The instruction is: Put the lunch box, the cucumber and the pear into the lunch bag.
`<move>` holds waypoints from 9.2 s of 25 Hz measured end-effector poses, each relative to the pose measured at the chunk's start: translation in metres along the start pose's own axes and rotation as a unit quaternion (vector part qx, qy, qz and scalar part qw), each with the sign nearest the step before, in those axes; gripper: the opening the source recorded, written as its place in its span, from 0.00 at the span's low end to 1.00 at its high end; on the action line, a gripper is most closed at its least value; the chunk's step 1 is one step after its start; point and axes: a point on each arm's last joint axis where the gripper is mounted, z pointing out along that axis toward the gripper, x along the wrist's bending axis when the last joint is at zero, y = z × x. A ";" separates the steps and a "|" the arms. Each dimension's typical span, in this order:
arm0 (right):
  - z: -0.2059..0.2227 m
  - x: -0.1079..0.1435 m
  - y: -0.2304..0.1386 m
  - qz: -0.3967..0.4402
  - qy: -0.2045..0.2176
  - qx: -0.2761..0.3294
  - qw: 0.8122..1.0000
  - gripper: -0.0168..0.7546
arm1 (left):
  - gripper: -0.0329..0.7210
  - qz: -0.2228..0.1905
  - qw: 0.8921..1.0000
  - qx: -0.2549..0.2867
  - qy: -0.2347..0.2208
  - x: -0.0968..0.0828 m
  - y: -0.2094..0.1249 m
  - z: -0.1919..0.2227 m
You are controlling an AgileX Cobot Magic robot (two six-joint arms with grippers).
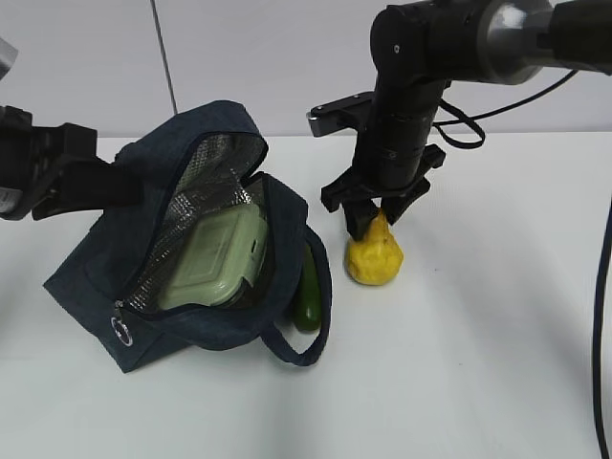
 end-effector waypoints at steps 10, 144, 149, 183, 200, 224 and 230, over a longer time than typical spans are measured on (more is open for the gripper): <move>0.000 0.000 0.000 0.000 0.001 0.001 1.000 0.40 | 0.04 0.000 1.000 0.000 0.000 0.000 0.000 0.000; 0.030 0.058 0.026 0.027 0.054 -0.027 0.998 0.70 | 0.04 -0.073 0.971 0.061 0.218 0.060 -0.007 -0.029; 0.044 0.058 0.026 0.034 0.053 -0.019 0.998 0.70 | 0.04 -0.072 0.971 0.062 0.219 0.060 -0.007 -0.029; 0.002 0.045 0.053 -0.004 -0.016 -0.038 0.999 0.57 | 0.04 -0.070 0.971 0.056 0.221 0.060 -0.006 -0.029; -0.105 0.059 0.048 0.014 0.073 -0.135 0.988 0.57 | 0.04 -0.068 0.971 0.053 0.223 0.061 -0.006 -0.029; -0.106 0.117 0.032 0.031 0.316 -0.082 0.945 0.57 | 0.04 -0.147 0.977 0.029 0.148 0.048 -0.003 -0.024; -0.088 0.123 0.036 0.054 0.353 -0.059 0.932 0.57 | 0.04 -0.157 0.982 0.017 0.103 0.040 0.000 -0.021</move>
